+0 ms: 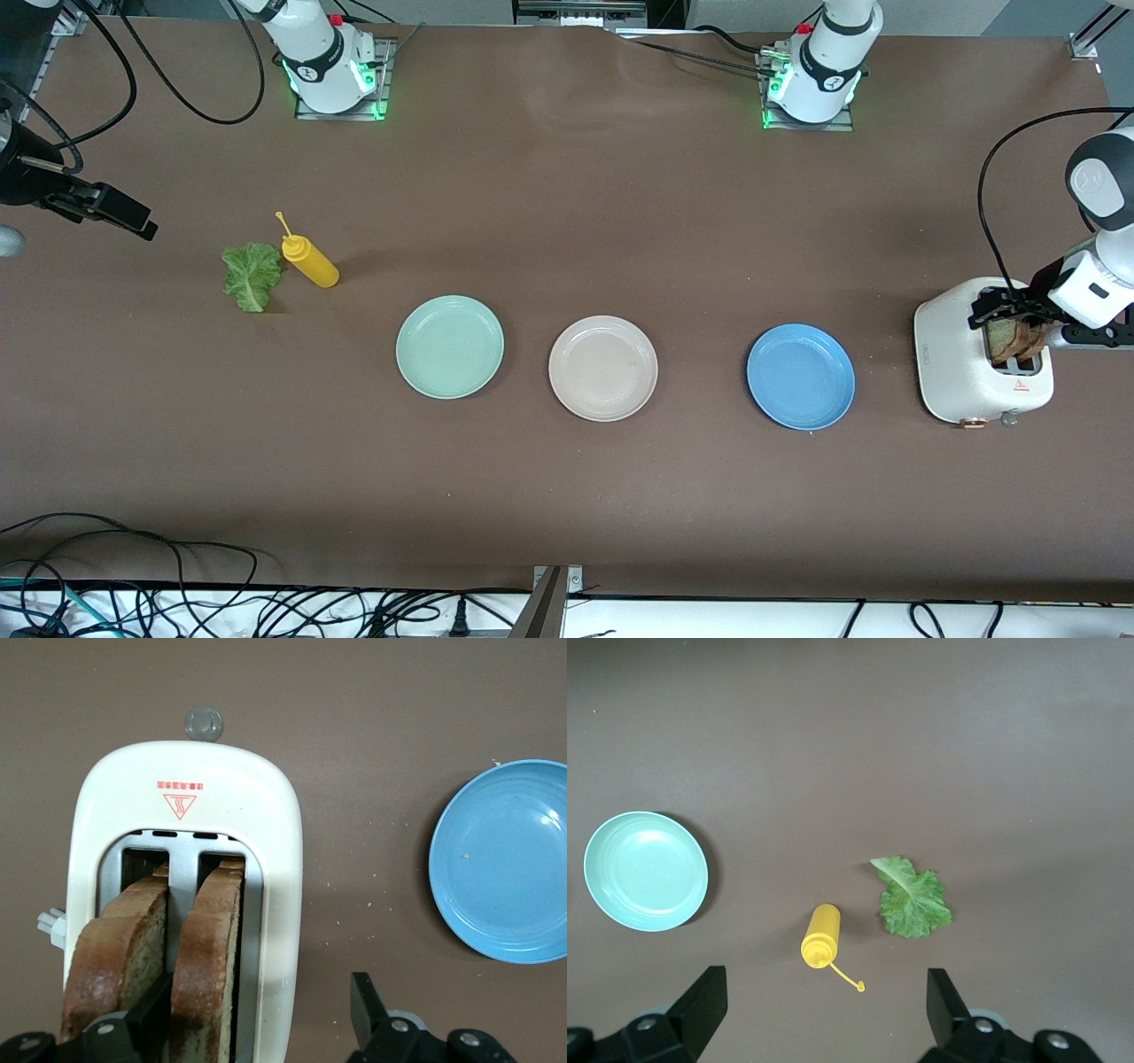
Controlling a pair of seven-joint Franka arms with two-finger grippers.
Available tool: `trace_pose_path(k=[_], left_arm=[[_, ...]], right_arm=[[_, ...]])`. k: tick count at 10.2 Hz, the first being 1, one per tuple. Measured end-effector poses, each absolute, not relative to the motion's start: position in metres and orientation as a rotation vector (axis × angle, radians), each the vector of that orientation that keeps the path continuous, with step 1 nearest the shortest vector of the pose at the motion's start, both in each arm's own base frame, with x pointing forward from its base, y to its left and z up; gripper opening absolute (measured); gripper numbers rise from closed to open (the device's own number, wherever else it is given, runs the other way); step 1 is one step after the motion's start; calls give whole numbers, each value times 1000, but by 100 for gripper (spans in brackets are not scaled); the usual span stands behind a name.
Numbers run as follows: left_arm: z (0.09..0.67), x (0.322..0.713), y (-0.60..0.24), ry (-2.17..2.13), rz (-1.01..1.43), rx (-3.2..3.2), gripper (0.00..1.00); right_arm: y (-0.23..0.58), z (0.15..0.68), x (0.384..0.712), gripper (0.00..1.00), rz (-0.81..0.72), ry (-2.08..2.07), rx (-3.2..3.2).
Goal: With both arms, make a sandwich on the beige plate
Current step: 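Lower the left gripper and grasp one bread slice in the toaster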
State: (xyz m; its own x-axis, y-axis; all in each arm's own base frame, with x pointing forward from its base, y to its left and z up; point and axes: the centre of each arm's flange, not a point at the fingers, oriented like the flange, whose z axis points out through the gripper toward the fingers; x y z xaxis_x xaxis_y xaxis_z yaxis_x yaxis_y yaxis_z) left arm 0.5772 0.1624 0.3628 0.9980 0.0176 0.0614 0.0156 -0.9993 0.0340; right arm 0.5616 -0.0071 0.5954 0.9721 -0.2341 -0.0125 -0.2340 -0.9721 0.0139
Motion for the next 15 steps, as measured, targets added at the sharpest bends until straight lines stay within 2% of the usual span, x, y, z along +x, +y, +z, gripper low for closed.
trace_pose_path(k=[1, 2, 4, 6, 9, 10, 15], left_arm=[[363, 577, 162, 26, 97, 3107, 74], [363, 577, 162, 26, 97, 3107, 72], [363, 577, 164, -33, 103, 3109, 40], [363, 576, 169, -90, 106, 3111, 29], [363, 574, 176, -159, 110, 3112, 23], [363, 574, 178, -170, 111, 3112, 13], [374, 574, 178, -188, 67, 3100, 13]], right_arm=[[-7, 595, 562, 100, -22, -369, 3107], [-7, 595, 562, 100, -22, -369, 3107], [-7, 595, 562, 100, -22, -369, 3107], [-7, 595, 562, 100, -22, -369, 3107], [-7, 595, 562, 100, -22, -369, 3107], [-7, 595, 562, 100, -22, -369, 3107], [-7, 595, 562, 100, -22, -369, 3107]])
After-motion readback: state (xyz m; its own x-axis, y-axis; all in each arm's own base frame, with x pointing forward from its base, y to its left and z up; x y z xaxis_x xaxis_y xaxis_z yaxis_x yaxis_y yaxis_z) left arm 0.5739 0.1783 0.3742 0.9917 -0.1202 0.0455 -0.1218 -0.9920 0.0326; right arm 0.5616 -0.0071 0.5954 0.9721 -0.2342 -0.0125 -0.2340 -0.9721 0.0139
